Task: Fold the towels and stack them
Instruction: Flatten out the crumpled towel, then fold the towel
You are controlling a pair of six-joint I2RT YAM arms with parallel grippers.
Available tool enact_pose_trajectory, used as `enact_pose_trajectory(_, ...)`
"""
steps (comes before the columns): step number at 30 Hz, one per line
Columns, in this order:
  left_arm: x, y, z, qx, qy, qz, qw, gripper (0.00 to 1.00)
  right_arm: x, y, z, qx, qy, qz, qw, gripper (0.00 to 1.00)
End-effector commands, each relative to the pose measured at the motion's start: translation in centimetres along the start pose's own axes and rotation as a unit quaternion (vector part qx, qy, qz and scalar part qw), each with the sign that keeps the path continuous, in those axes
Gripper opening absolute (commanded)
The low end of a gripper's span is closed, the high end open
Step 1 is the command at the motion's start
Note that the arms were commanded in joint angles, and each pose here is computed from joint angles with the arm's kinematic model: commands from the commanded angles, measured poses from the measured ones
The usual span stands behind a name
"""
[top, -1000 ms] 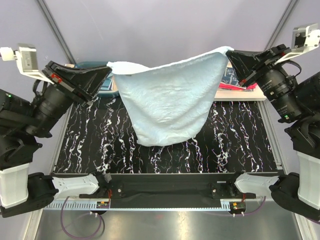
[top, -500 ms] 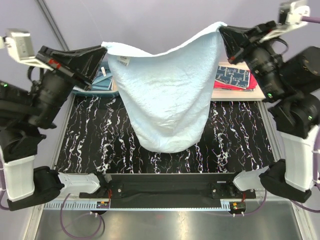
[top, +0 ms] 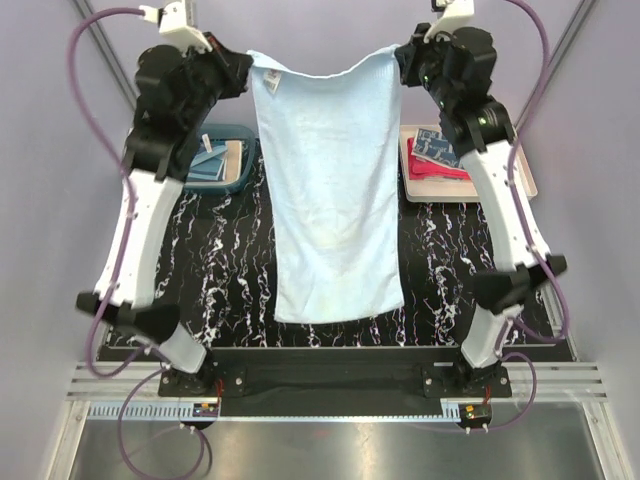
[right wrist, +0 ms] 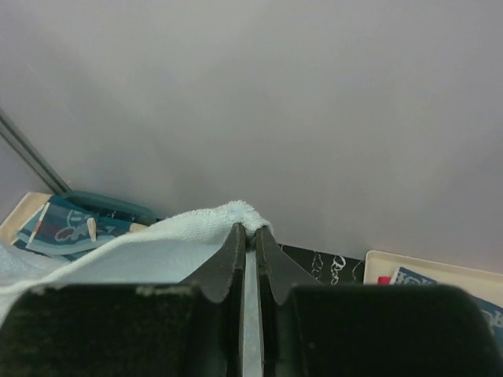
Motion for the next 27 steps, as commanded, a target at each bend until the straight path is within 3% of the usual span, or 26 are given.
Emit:
enact_pose_trajectory(1, -3.7, 1.3, -0.6, 0.03, -0.04, 0.045, 0.998, 0.0, -3.9, -0.3, 0.2, -0.035, -0.017, -0.052, 0.998, 0.0)
enact_pose_trajectory(7, -9.4, 6.4, 3.0, 0.053, -0.032, 0.034, 0.998, 0.0, -9.7, -4.0, 2.8, -0.056, -0.018, -0.045, 0.997, 0.0)
enact_pose_trajectory(12, -11.5, 9.0, 6.4, 0.068, -0.007, 0.031, 0.997, 0.0, -12.3, -6.5, 6.3, -0.075, 0.0, -0.032, 0.997, 0.0)
enact_pose_trajectory(20, -12.3, 10.4, 16.1, 0.114, 0.078, 0.019, 0.99, 0.0, -13.5, -9.3, 12.6, -0.1, 0.069, 0.0, 0.993, 0.0)
enact_pose_trajectory(27, -9.8, 10.7, 22.9, 0.156, 0.138, -0.003, 0.978, 0.0, -11.4, -11.5, 19.5, -0.141, 0.18, 0.037, 0.973, 0.0)
Point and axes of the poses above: each gripper's point midway between its finger pads, its own x axis back along the fingers, its own y axis along the line the jaws close on, z = x × y, the point moved 6 cm from there along x, back along the fingers, and after that the axes turned 15 degrees about -x, right-handed, at the moved point
